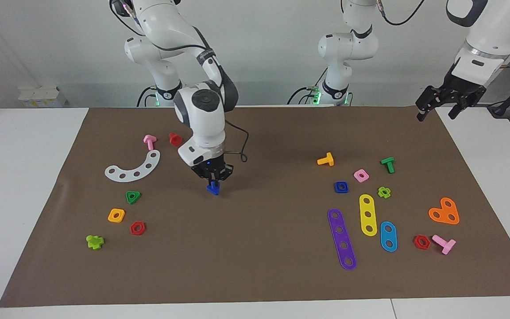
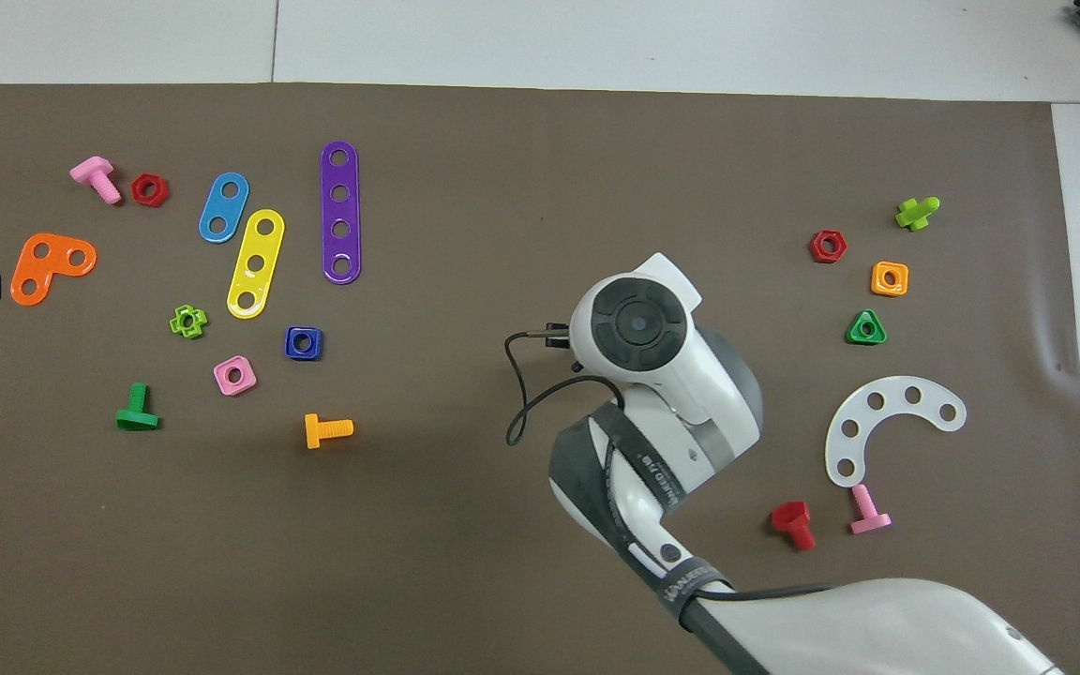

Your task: Unscrew and place screws in storage area

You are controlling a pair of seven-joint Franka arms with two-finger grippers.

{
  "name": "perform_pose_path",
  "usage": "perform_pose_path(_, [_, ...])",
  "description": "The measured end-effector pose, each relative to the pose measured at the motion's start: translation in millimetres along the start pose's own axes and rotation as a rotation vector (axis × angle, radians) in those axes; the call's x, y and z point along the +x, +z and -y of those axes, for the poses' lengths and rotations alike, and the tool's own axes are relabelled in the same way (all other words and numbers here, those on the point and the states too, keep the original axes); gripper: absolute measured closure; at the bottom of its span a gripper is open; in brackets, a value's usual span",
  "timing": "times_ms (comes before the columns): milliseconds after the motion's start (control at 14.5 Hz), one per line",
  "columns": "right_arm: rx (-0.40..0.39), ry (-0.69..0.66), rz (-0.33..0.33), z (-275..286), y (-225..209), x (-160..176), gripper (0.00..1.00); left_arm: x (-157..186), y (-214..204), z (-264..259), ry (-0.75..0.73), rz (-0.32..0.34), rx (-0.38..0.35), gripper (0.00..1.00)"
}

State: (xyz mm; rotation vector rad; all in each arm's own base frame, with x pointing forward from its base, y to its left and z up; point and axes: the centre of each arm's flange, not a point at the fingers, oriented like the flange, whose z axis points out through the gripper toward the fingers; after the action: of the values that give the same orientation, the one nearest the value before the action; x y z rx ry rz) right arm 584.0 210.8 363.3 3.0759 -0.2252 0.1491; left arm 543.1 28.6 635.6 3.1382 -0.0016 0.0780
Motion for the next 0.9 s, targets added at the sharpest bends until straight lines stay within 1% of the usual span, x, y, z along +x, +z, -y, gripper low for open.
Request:
perform_pose_path(138, [-0.014, -0.016, 0.019, -42, 11, 15, 0.81, -4, 4, 0, 0.001, 0.010, -0.002, 0.00])
perform_pose_path(277, [-0.024, -0.029, 0.040, -74, 23, 21, 0.81, -6, 5, 0, 0.001, 0.013, -0.003, 0.00])
perform_pose_path(484, [-0.020, -0.042, 0.039, -105, 40, 23, 0.81, -7, 5, 0, 0.002, 0.014, -0.003, 0.00])
perform_pose_path(691, [-0.023, -0.048, 0.053, -130, 56, 21, 0.81, -7, 5, 0, 0.002, 0.015, -0.003, 0.00])
perform_pose_path(899, [-0.021, -0.047, 0.050, -132, 55, 21, 0.81, -7, 5, 4, -0.006, 0.014, -0.003, 0.00])
